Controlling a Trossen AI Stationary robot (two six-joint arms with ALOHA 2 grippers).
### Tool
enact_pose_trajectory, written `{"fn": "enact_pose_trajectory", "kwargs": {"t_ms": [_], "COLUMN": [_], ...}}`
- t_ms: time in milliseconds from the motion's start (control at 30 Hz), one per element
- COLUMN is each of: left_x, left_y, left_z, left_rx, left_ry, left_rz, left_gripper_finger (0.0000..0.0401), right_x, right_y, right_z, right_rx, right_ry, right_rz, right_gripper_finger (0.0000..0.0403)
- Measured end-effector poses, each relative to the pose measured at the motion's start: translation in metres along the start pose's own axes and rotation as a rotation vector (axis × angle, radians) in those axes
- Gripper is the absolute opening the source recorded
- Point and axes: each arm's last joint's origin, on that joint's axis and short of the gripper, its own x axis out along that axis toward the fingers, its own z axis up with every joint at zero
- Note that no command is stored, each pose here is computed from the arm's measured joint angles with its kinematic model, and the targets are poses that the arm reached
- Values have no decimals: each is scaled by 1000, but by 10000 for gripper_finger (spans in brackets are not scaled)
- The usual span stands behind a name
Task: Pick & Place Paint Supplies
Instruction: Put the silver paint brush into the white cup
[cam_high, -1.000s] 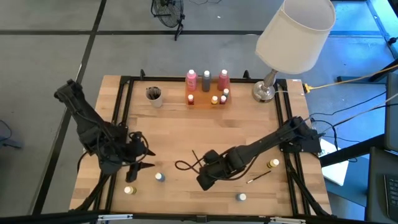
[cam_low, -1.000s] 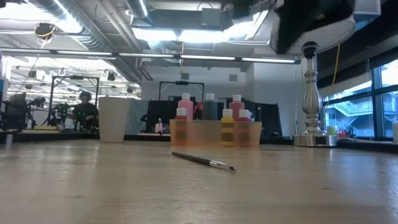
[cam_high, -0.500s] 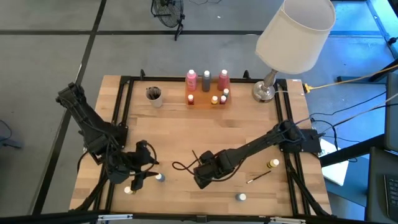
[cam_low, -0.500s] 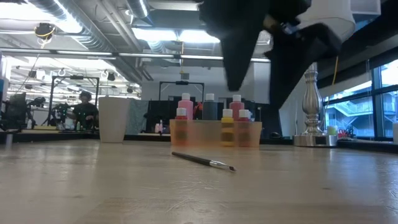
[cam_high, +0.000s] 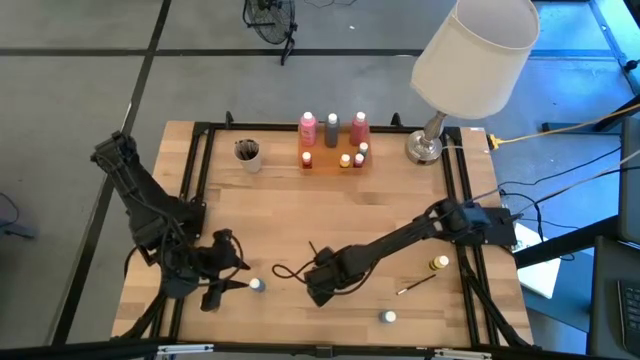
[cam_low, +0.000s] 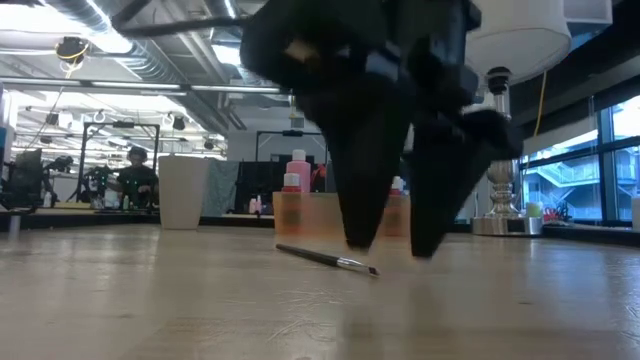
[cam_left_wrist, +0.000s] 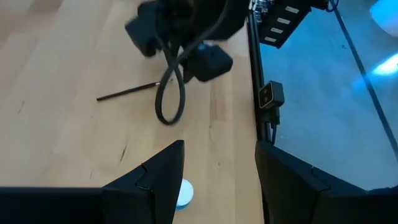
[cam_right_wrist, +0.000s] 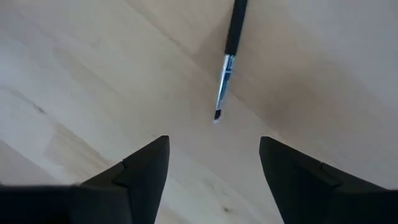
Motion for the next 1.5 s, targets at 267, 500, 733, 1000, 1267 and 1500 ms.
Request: {"fn": "enact_pose_trajectory", "kwargs": {"t_ms": [267,500,733,1000,1267,1500], "left_x": [-1,-1,-1,-1,-1,-1], "left_y": [-1,0,0,0,0,0], "left_z": [-1,-1,-1,-2,-2,-2], "left_rx": [32,34,35,37,41,41], "left_ry": [-16,-16,-16,-14,-12,-15], "left_rz": [15,16,16,18,25,28], "left_gripper_finger": [194,194,194,194,194,194], "right_x": [13,13,13,21,21,23], "right_y": [2,-5,-13,-13,-13,-15], "right_z": [9,25,33,30,27,26], "right_rx": [-5,31,50,33,35,72], "right_ry": [16,27,23,62,60,81], "right_rz": [21,6,-40,-55,-68,-90], "right_gripper_finger": [250,249,233,218,217,217]}}
